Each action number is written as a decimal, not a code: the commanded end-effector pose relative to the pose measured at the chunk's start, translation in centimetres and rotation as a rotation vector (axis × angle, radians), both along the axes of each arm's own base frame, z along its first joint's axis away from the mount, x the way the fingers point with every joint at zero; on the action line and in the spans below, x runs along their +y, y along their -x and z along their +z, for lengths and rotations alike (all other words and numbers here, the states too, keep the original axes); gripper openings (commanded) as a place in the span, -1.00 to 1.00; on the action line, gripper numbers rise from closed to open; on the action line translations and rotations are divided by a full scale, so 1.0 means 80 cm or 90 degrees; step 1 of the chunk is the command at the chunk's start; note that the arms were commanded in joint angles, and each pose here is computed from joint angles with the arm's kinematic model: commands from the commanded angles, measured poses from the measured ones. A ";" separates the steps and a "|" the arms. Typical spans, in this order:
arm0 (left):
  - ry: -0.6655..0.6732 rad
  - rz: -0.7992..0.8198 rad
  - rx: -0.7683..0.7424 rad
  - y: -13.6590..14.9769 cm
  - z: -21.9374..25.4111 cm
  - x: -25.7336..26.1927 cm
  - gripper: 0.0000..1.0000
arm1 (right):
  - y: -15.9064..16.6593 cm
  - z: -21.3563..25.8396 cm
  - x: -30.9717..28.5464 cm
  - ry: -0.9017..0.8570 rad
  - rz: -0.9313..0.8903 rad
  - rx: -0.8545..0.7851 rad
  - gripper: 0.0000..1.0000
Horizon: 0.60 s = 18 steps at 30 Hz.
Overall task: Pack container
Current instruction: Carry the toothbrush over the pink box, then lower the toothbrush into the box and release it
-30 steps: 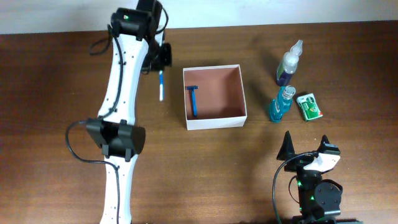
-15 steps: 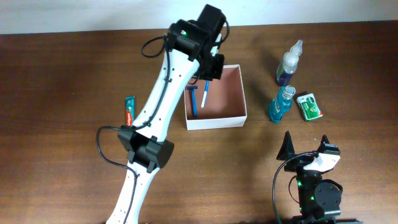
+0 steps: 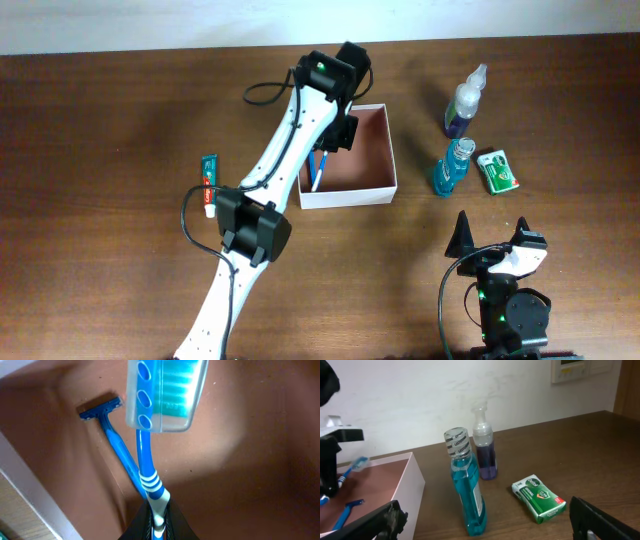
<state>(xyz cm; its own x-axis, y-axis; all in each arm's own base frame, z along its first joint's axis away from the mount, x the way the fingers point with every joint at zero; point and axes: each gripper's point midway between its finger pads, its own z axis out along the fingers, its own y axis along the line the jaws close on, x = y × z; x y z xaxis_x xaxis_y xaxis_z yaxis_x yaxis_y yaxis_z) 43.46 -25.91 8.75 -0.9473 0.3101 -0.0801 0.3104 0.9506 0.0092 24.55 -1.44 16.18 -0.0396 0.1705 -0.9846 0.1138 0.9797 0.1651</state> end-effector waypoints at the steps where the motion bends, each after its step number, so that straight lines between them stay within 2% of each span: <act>1: 0.004 -0.010 -0.027 -0.010 0.011 0.002 -0.99 | 0.000 -0.003 0.001 0.007 0.000 0.003 0.97; 9: 0.005 -0.018 -0.032 -0.015 0.004 -0.001 -0.99 | 0.000 -0.003 0.001 0.007 0.000 0.003 0.97; 18: -0.025 -0.024 0.021 -0.005 -0.038 0.005 -0.99 | 0.000 -0.003 0.001 0.007 0.000 0.003 0.97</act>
